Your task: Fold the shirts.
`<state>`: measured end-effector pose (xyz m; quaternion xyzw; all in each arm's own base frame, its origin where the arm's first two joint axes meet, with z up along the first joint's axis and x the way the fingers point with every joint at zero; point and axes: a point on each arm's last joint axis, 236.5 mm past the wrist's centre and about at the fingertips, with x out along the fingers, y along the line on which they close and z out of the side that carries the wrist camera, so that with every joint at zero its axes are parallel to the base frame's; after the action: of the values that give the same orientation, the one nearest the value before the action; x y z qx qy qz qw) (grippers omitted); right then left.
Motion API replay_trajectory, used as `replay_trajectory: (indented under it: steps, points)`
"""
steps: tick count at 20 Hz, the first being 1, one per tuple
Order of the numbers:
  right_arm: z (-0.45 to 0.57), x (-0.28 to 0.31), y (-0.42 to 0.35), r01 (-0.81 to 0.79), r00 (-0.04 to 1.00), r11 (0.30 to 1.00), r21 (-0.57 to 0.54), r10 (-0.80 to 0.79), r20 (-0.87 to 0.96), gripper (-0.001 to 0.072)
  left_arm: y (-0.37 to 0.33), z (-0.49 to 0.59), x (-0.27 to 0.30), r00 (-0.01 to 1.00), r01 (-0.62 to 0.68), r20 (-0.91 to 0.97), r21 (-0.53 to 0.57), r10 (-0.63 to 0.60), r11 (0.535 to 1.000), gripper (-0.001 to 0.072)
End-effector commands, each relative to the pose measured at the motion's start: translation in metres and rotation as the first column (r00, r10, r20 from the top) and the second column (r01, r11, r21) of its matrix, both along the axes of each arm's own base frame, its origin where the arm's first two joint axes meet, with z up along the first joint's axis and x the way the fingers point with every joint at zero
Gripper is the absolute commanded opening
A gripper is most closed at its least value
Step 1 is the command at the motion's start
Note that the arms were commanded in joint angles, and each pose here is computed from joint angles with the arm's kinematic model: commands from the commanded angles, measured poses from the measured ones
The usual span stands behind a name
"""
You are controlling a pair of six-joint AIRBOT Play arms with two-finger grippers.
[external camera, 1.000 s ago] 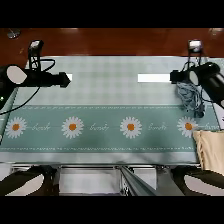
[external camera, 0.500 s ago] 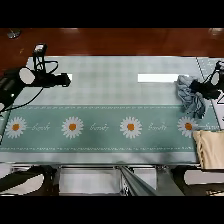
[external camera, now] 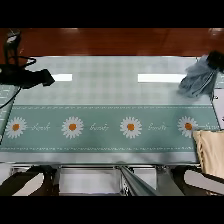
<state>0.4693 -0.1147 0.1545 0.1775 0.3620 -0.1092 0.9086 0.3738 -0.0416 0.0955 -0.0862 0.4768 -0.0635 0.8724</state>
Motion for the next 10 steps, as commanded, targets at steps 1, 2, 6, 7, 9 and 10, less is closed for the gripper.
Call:
replay_trajectory:
  steps: [1, 2, 6, 7, 9, 10]
  points:
    - [0.147, -0.029, 0.037, -0.066, 0.937, 0.993, -0.098, 0.095, 0.337, 0.0029, -0.025, 0.031, -0.064, 0.995, 0.04, 0.095, -0.095, -0.031, 0.995, 0.0703]
    - [0.178, -0.042, 0.051, -0.082, 0.904, 0.986, -0.144, 0.134, 0.405, 0.0029, -0.038, 0.03, -0.085, 0.992, 0.059, 0.118, -0.145, -0.042, 0.988, 0.0703]
    - [0.265, -0.086, 0.112, -0.172, 0.769, 0.947, -0.272, 0.301, 0.564, 0.0029, -0.054, 0.005, -0.138, 0.994, 0.041, 0.107, -0.249, -0.015, 0.968, 0.0703]
    - [0.281, -0.095, 0.129, -0.205, 0.736, 0.932, -0.298, 0.347, 0.581, 0.0029, -0.055, -0.003, -0.148, 0.996, 0.043, 0.086, -0.252, -0.021, 0.967, 0.0703]
    - [0.312, -0.112, 0.157, -0.248, 0.669, 0.907, -0.341, 0.415, 0.617, 0.0029, -0.056, -0.018, -0.158, 0.998, 0.041, 0.059, -0.252, -0.027, 0.967, 0.0703]
    - [0.323, -0.12, 0.166, -0.255, 0.643, 0.895, -0.365, 0.439, 0.627, 0.0029, -0.057, -0.023, -0.159, 0.999, 0.037, 0.047, -0.258, -0.025, 0.965, 0.0703]
